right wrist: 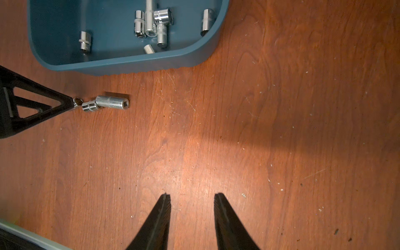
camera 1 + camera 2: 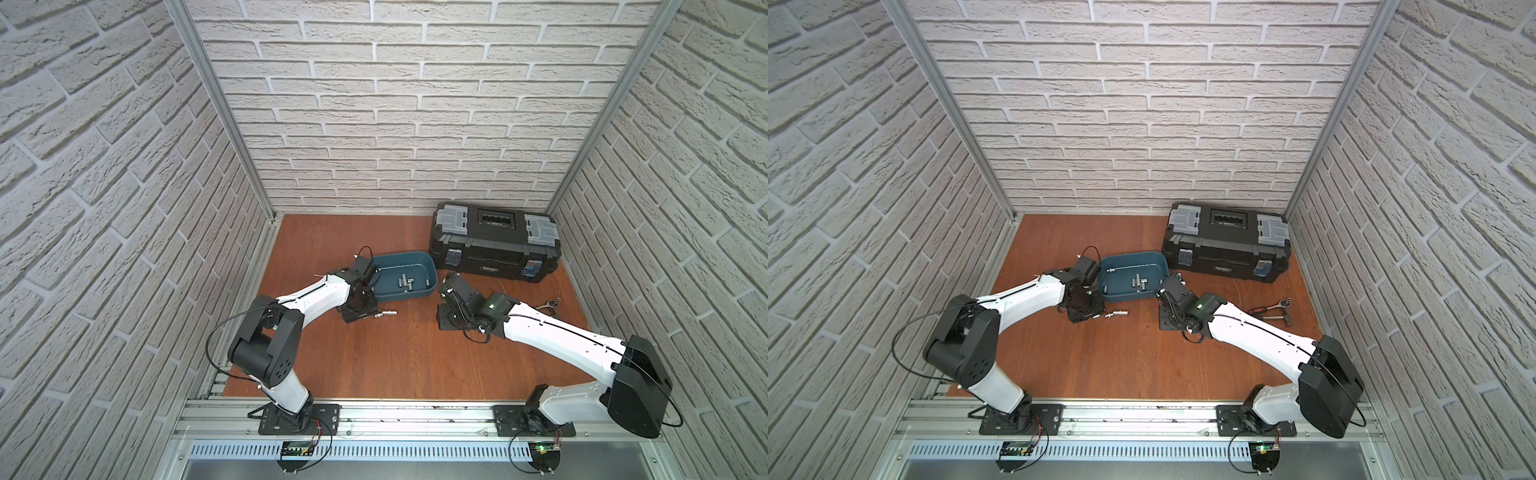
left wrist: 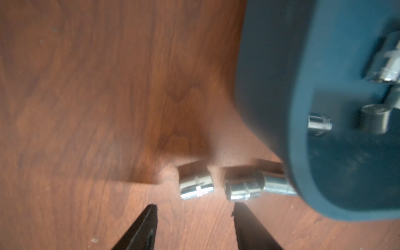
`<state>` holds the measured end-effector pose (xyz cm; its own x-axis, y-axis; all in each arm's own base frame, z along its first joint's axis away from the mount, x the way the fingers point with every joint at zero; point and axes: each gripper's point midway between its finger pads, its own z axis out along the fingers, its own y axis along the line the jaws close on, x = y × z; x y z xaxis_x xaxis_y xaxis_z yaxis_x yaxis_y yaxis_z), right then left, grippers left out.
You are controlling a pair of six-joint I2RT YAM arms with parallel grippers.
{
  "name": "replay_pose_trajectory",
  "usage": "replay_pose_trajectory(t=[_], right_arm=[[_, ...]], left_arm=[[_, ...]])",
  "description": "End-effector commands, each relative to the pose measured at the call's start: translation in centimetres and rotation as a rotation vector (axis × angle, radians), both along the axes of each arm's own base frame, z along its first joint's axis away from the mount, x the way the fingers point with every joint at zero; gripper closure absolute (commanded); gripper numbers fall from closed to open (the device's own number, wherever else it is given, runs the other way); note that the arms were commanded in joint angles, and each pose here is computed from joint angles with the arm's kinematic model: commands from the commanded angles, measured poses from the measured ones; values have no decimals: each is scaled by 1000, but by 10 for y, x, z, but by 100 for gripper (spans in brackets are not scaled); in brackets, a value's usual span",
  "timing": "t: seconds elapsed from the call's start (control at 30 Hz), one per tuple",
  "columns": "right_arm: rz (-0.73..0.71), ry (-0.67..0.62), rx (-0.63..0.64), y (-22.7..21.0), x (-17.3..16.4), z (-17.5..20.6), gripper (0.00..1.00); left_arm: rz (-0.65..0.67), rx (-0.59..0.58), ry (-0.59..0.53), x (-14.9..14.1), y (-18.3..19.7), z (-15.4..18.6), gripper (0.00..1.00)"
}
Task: Put the socket on the desktop into the storage box
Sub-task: Pick up the socket head from the center of the board.
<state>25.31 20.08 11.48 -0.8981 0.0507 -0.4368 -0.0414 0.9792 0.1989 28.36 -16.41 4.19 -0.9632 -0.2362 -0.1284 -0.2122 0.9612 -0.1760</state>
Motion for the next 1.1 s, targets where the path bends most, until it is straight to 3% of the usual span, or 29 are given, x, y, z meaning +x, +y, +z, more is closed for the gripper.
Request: replay_pose_trajectory(t=[0.0,0.5,1.07], right_arm=[[-29,-43,43,2,2,7,61],[-54,-35,61,0,-5,1,61],[-53,-36,62,2,-5,2,61]], left_arm=[[6,38,9,1,2,0,41],[20,90,36,0,4,-13,49],[29,100,34,5,3,-19,49]])
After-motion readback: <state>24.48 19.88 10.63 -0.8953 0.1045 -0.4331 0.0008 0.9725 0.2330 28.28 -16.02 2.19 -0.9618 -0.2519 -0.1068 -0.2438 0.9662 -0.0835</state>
